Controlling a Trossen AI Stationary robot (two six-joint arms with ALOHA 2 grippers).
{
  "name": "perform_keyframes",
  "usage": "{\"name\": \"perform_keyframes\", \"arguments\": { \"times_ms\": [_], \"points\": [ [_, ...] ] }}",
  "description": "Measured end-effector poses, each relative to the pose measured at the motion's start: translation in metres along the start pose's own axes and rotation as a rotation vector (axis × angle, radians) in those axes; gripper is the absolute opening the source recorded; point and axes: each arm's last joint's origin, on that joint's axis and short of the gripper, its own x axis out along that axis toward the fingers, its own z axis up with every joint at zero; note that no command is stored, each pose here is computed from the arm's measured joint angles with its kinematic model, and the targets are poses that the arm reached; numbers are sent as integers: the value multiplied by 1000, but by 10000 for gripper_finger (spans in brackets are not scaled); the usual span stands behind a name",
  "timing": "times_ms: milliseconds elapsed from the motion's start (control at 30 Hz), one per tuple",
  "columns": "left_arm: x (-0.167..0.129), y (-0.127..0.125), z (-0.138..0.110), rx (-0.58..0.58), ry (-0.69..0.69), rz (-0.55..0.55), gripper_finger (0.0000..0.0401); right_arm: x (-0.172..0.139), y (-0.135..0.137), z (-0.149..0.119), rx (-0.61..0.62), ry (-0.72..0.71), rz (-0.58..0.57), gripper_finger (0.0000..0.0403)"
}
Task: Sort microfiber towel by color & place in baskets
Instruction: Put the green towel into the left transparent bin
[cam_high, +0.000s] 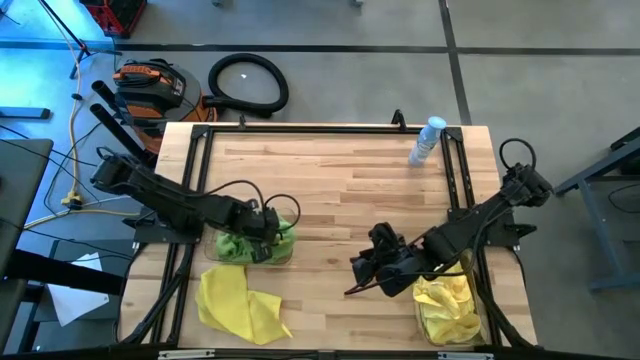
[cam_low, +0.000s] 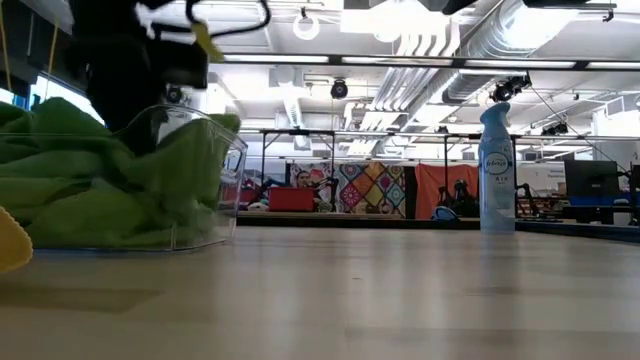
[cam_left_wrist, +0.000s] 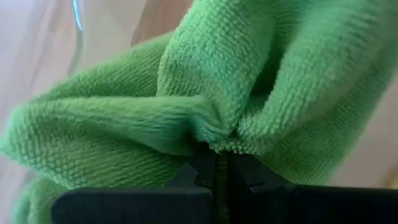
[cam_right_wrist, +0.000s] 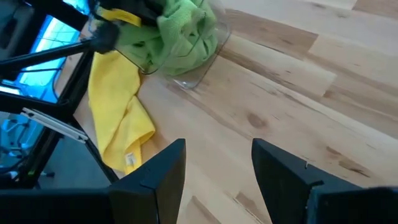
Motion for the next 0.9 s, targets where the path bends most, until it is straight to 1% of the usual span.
{"name": "perform_keyframes", "arguments": {
  "times_ms": [100, 167, 300, 467, 633, 767, 900],
  "points": [
    [15, 7, -10, -22, 5, 7, 0, 0, 2, 0, 8, -4, 14, 181],
    [23, 11, -14, -35, 10, -9, 0, 0, 2, 0, 10, -12, 16, 181],
    [32, 14, -21, -73, 9, -13, 4, 1, 2, 2, 14, -21, 13, 181],
    [31, 14, -19, -92, -5, -9, 28, 3, 1, 7, 24, -30, 5, 181],
    [25, 11, -12, -96, -18, -22, 72, 6, 0, 11, 15, -38, -3, 181],
    [18, 9, -7, -70, -15, -19, 106, 6, -1, 12, 6, -39, -16, 181],
    [7, 8, 0, -31, 7, -5, 122, 6, -4, 12, -14, -36, -41, 181]
  ]
}}
